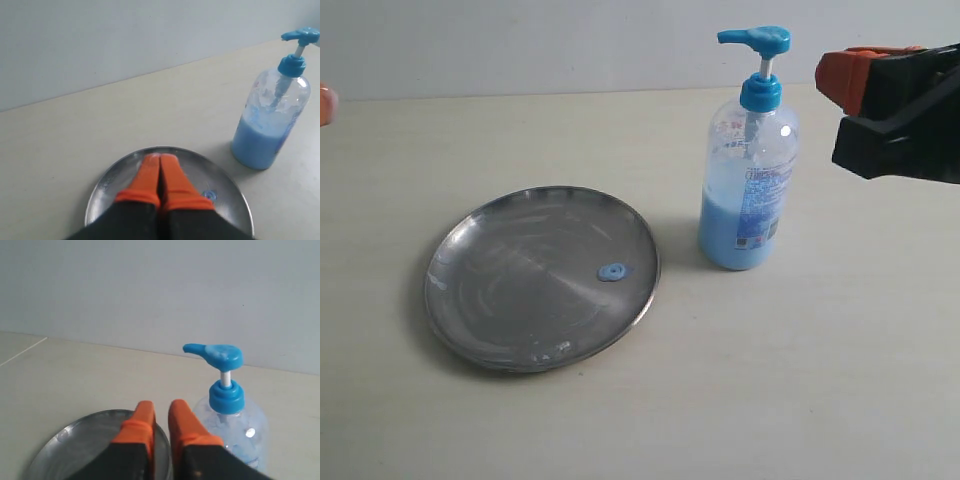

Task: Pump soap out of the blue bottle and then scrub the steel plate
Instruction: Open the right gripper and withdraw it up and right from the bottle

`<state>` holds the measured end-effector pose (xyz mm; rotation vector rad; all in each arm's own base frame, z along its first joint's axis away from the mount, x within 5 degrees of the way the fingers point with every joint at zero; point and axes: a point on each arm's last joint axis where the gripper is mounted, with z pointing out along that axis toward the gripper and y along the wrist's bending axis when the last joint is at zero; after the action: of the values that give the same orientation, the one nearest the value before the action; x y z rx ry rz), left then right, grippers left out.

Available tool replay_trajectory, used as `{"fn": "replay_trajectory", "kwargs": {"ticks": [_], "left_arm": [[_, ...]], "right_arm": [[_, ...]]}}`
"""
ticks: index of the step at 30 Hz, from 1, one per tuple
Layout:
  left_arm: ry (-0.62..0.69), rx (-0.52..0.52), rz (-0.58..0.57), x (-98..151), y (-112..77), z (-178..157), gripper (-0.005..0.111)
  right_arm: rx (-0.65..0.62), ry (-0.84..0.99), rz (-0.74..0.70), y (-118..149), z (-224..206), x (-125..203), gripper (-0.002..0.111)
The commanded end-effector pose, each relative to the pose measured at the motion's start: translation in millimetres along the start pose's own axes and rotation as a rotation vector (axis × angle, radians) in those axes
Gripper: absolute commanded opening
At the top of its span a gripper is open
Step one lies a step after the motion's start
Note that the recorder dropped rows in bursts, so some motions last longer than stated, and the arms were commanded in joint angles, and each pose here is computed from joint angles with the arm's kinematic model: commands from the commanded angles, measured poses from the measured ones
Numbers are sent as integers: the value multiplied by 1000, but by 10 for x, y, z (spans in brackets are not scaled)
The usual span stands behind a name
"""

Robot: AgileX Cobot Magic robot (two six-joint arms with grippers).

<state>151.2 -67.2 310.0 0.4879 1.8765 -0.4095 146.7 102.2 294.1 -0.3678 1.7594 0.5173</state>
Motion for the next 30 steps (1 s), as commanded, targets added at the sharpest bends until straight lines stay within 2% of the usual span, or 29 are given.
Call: {"fn": "replay_trajectory", "kwargs": {"ticks": [1,10,14,20,25,30], "left_arm": [[-54,-12,0,-38,-15,-103,0],[-120,-8,-3,-88,-60,-253,0],[-173,-36,-78,-89,-53,-347,0],[-221,-78,-65,32,-54,-472,0],[-268,-83,-33,21,-86,-591,0],[-248,-101,-41,47,-76,-615,0]], "right_arm": [[-53,53,-11,43,-48,53,0],[-78,86,35,67,-61,80,0],[-78,86,35,67,-61,80,0],[-78,86,35,67,-61,80,0],[-69,74,35,59,-59,69,0],[-67,72,35,57,-59,66,0]]}}
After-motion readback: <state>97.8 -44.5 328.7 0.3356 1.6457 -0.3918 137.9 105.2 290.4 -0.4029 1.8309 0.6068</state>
